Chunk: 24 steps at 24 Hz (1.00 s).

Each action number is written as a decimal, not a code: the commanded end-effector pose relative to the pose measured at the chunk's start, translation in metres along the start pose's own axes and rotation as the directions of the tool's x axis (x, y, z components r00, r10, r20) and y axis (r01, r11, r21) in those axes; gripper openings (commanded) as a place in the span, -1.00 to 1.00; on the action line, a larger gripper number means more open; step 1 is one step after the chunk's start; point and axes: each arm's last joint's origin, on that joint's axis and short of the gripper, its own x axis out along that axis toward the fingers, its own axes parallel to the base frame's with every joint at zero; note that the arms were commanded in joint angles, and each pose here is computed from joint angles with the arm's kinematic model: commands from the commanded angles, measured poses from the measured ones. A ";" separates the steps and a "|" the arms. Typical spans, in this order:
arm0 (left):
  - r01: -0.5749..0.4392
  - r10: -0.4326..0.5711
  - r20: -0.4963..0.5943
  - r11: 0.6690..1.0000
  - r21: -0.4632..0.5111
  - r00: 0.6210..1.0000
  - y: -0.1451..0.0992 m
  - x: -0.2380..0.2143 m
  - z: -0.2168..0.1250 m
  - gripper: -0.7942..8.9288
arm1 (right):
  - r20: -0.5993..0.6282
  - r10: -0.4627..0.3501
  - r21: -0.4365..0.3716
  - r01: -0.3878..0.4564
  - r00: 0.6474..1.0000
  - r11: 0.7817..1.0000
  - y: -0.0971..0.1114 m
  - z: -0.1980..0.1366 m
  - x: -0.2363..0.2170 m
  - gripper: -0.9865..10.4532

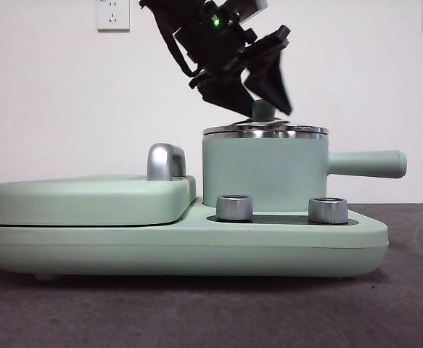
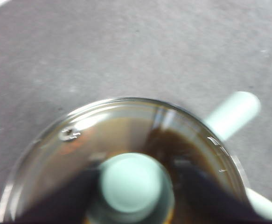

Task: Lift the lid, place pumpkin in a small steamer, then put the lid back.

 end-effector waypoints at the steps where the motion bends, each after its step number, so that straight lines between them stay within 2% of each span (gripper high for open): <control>1: 0.015 -0.015 -0.009 1.000 -0.012 1.000 -0.004 0.005 0.004 0.31 | 0.014 0.013 0.006 -0.013 1.000 1.000 0.001 0.002 -0.002 0.11; 5: 0.015 -0.016 -0.041 0.999 -0.031 0.999 -0.005 -0.025 0.023 0.32 | 0.013 0.013 0.007 -0.013 1.000 1.000 0.001 0.002 -0.002 0.11; 8: 0.016 -0.022 -0.094 0.998 -0.061 0.995 -0.010 -0.064 0.033 0.32 | 0.013 0.014 0.006 -0.014 1.000 1.000 0.001 0.002 -0.002 0.11; 12: 0.007 -0.021 -0.157 0.996 -0.089 0.987 -0.017 -0.119 0.032 0.32 | 0.010 0.022 0.007 -0.022 1.000 1.000 0.001 0.002 -0.002 0.11; 14: -0.003 -0.022 -0.184 0.990 -0.138 0.983 -0.014 -0.143 0.026 0.32 | 0.004 0.038 0.006 -0.038 0.999 0.999 0.002 0.002 -0.002 0.11; 16: 0.028 -0.059 -0.159 0.982 -0.189 0.986 -0.015 -0.165 0.014 0.31 | 0.001 0.043 0.006 -0.043 0.999 0.999 0.002 0.002 -0.002 0.11; 24: 0.011 -0.040 -0.116 0.971 -0.239 0.992 -0.053 -0.229 -0.075 0.30 | 0.001 0.045 0.005 -0.045 0.999 0.999 0.002 0.002 -0.002 0.11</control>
